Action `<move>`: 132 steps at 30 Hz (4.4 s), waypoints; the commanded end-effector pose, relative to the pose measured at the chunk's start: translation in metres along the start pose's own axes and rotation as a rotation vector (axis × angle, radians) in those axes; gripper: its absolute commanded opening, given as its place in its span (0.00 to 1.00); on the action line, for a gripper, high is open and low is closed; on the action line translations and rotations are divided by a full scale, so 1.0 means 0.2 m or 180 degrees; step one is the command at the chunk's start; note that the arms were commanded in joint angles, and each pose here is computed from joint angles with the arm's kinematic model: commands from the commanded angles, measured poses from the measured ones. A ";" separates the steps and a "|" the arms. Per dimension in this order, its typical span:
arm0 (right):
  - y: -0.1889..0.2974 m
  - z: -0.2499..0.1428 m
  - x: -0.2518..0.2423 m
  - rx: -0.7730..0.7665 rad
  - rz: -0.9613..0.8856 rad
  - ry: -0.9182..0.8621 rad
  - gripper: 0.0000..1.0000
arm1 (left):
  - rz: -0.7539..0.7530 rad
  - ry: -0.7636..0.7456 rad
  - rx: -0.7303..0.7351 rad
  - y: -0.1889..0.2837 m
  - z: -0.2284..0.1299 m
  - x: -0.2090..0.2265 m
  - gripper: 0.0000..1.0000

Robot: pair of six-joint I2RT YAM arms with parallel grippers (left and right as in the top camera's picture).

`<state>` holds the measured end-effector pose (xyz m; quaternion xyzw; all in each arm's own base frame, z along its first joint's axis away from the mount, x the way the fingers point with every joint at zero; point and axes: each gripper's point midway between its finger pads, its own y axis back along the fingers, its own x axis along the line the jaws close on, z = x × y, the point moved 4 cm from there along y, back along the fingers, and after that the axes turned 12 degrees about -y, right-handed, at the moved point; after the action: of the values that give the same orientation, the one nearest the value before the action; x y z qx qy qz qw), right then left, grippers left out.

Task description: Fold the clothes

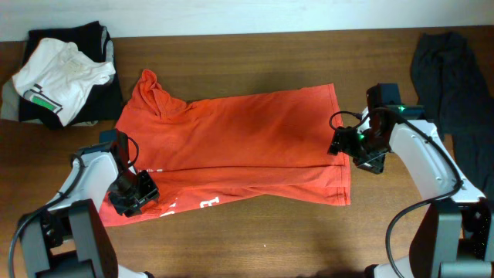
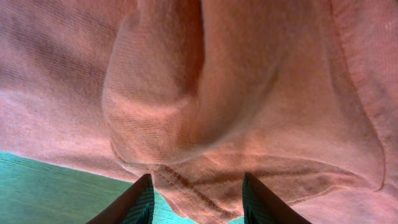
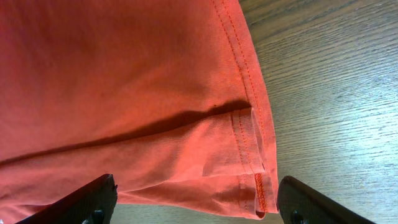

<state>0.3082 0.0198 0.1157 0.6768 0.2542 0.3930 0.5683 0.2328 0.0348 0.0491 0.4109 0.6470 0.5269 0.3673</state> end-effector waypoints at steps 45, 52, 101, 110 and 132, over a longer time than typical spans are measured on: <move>-0.08 0.03 -0.02 0.0061 -0.0062 -0.0004 0.87 | -0.0290 0.0018 0.0364 -0.08 -0.10 -0.08 0.17; -0.08 0.03 -0.02 0.0083 -0.0077 -0.0011 0.87 | -0.0336 -0.0011 0.0162 -0.08 -0.03 -0.09 0.01; -0.33 0.07 -0.10 0.0018 0.0029 -0.0450 0.04 | -0.0495 -0.0093 -0.0393 0.10 0.16 -0.16 0.01; -0.31 0.21 0.00 -0.0387 0.0372 -0.0391 0.04 | -0.0671 -0.0211 -0.1195 0.19 0.41 -0.22 0.01; -0.12 0.40 0.14 -0.0720 0.0739 -0.0316 0.95 | -0.0885 -0.0170 -0.1956 0.32 0.62 -0.28 0.99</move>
<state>0.3739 0.0085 0.0688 0.6527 0.1216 0.4368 0.6069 0.3725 0.0371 0.0801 0.2140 0.5089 0.6266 0.5501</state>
